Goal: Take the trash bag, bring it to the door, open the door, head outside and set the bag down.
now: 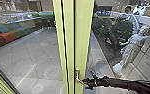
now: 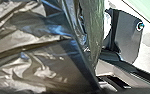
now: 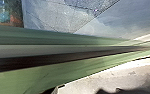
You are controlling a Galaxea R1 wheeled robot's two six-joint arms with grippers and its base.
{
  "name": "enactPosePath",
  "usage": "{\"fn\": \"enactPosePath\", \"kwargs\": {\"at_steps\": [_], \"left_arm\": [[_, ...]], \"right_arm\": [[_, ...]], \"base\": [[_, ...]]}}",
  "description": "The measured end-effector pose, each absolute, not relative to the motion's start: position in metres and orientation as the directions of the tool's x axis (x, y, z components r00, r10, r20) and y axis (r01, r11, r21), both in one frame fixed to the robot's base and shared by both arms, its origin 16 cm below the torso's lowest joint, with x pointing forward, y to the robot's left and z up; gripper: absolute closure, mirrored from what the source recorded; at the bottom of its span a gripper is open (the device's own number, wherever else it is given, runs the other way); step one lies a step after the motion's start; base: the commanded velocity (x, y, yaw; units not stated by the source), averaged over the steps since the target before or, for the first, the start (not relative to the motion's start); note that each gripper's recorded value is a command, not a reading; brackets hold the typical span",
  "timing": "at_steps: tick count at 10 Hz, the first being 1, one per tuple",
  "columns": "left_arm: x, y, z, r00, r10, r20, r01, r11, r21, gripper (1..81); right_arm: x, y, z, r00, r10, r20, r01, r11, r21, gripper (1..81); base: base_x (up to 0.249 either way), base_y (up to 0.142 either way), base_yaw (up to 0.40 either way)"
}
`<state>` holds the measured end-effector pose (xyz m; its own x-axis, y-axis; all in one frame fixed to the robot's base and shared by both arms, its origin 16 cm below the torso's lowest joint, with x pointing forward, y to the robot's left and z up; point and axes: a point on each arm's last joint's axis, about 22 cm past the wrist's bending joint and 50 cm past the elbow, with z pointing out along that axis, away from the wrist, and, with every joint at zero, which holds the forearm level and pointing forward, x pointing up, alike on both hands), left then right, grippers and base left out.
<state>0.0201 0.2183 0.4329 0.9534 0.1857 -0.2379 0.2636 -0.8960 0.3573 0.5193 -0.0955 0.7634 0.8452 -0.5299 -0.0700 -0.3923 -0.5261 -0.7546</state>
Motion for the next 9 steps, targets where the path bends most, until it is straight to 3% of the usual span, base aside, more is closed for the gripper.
{"fn": "enactPosePath", "kwargs": {"at_steps": [7, 9], "left_arm": [[0.0175, 0.2161, 0.4331, 0.953, 0.184, -0.241, 0.263, -0.895, 0.359, 81.1], [0.0123, 0.2167, 0.4334, 0.952, 0.183, -0.246, 0.265, -0.896, 0.357, 81.1]], "right_arm": [[0.5207, -0.0965, 0.764, 0.845, -0.53, -0.067, -0.39, -0.528, -0.754, 1.0], [0.517, -0.0969, 0.7612, 0.846, -0.528, -0.07, -0.394, -0.531, -0.75, 1.0]], "base": [[0.0, 0.0, 0.0], [0.089, 0.0, 0.0]]}}
